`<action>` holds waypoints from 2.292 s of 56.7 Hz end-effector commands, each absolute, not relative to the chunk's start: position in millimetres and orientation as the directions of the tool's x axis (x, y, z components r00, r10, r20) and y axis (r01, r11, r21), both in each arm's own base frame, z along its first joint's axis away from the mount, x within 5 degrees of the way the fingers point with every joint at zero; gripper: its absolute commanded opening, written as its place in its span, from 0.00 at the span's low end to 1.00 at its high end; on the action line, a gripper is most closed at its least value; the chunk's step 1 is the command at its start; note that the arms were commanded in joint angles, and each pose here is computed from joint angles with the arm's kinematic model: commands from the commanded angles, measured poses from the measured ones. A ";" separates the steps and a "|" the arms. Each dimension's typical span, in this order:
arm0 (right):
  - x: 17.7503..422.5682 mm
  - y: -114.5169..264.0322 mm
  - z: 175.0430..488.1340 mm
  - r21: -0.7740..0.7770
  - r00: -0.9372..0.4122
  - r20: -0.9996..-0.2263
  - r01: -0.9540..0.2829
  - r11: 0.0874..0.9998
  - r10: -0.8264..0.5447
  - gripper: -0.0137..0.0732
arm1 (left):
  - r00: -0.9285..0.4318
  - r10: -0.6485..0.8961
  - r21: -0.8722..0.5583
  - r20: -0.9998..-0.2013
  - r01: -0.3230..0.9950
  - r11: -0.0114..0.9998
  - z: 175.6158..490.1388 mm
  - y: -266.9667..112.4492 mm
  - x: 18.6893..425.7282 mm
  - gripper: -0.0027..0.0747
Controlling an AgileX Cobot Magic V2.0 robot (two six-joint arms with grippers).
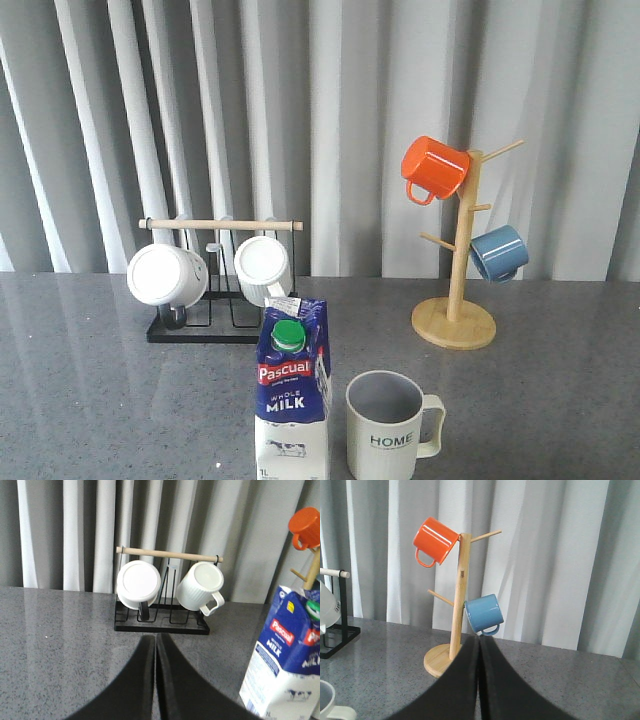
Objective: Place milk next to cup
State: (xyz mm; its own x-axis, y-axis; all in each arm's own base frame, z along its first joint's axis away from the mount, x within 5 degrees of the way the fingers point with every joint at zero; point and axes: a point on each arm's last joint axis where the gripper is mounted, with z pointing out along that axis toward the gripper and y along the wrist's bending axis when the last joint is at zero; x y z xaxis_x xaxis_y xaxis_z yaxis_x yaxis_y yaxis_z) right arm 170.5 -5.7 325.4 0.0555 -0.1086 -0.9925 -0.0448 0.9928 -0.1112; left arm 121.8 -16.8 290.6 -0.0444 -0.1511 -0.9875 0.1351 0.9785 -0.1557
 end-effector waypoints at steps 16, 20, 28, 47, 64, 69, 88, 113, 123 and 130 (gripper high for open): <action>170.1 -3.6 340.8 -0.123 0.142 -0.983 -0.062 0.990 -0.113 0.15 | 0.169 -0.152 -0.131 -0.974 0.126 0.983 237.1 -8.2 69.8 0.03; 170.1 -3.6 340.8 -0.123 0.142 -0.983 -0.062 0.990 -0.113 0.15 | 0.193 -0.144 -0.123 -0.971 0.116 0.986 228.2 -7.3 64.6 0.03; 170.1 -3.6 340.8 -0.123 0.142 -0.983 -0.062 0.990 -0.113 0.15 | 0.185 -0.115 -0.103 -0.976 0.070 0.992 221.0 -4.0 57.9 0.03; 170.1 -3.6 340.8 -0.123 0.142 -0.983 -0.062 0.990 -0.113 0.15 | 0.119 -0.045 -0.050 -0.992 -0.040 0.998 212.3 2.4 54.2 0.03; 170.1 -3.6 340.8 -0.123 0.142 -0.983 -0.062 0.990 -0.113 0.15 | 0.148 -0.092 -0.097 -0.985 -0.027 0.995 214.8 2.0 54.0 0.03; 170.1 -3.6 340.8 -0.123 0.142 -0.983 -0.062 0.990 -0.113 0.15 | 0.138 -0.121 -0.126 -0.983 -0.026 0.992 213.9 2.1 54.2 0.03; 170.1 -3.6 340.8 -0.123 0.142 -0.983 -0.062 0.990 -0.113 0.15 | 0.136 -0.125 -0.129 -0.983 -0.026 0.991 214.2 2.2 54.2 0.03; 170.1 -3.6 340.8 -0.123 0.142 -0.983 -0.062 0.990 -0.113 0.15 | 0.136 -0.125 -0.129 -0.983 -0.026 0.991 214.2 2.2 54.2 0.03; 170.1 -3.6 340.8 -0.123 0.142 -0.983 -0.062 0.990 -0.113 0.15 | 0.136 -0.125 -0.129 -0.983 -0.026 0.991 214.2 2.2 54.2 0.03; 166.0 -3.7 343.0 -0.133 0.148 -0.981 -0.053 0.990 -0.123 0.15 | 0.136 -0.125 -0.129 -0.983 -0.026 0.991 214.2 2.2 54.2 0.03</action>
State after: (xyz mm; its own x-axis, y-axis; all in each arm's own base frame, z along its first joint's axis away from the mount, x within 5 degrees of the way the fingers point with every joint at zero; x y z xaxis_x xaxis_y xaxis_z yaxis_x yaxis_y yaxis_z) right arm 170.3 -5.7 325.5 0.0557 -0.1088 -0.9925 -0.0442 0.9928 -0.1113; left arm 56.4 3.3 202.0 0.0434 -0.1129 -0.9927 -0.0497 0.9921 -0.1150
